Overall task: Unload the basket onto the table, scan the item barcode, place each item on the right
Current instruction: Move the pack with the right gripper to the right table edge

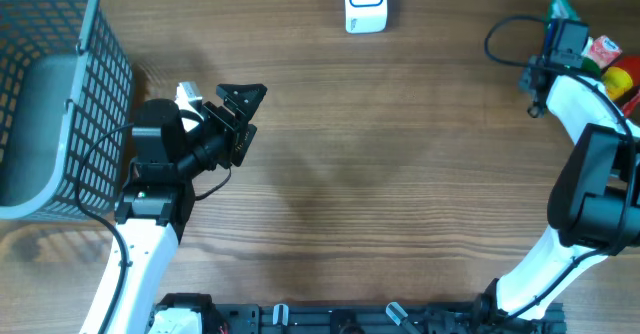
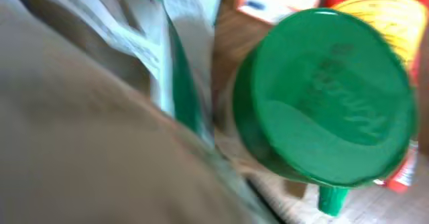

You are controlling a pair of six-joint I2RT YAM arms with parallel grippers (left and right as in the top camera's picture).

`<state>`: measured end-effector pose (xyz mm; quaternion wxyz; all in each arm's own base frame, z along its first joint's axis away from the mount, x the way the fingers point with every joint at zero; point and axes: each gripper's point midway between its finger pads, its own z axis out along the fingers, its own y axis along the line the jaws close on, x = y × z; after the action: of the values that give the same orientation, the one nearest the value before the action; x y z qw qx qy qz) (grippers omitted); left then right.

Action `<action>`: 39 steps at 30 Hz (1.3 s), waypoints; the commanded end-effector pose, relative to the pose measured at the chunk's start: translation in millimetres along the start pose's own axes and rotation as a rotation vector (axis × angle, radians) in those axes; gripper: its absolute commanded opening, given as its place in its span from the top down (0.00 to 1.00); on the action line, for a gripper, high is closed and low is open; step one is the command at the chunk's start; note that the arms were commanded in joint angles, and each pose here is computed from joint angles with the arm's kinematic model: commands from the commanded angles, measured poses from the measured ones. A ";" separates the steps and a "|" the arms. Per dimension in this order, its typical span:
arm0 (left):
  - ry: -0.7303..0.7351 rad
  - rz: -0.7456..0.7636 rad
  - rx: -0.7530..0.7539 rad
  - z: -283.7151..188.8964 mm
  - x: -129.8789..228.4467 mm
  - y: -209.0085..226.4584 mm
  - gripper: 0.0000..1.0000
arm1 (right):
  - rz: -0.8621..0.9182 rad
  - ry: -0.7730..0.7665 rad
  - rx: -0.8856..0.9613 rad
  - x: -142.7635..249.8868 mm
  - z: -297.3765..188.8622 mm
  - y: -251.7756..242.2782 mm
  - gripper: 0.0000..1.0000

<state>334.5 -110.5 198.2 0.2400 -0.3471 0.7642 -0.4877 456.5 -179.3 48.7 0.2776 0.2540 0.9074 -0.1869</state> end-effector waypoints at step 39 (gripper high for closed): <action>-0.004 0.002 -0.027 -0.9 -0.4 6.3 0.00 | 0.324 -0.055 -0.005 -35.9 -43.5 -72.7 0.00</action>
<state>330.9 -110.3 192.0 0.2276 -0.3549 0.7685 -0.4813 416.7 -225.6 70.5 0.2659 0.3601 0.8795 -0.1616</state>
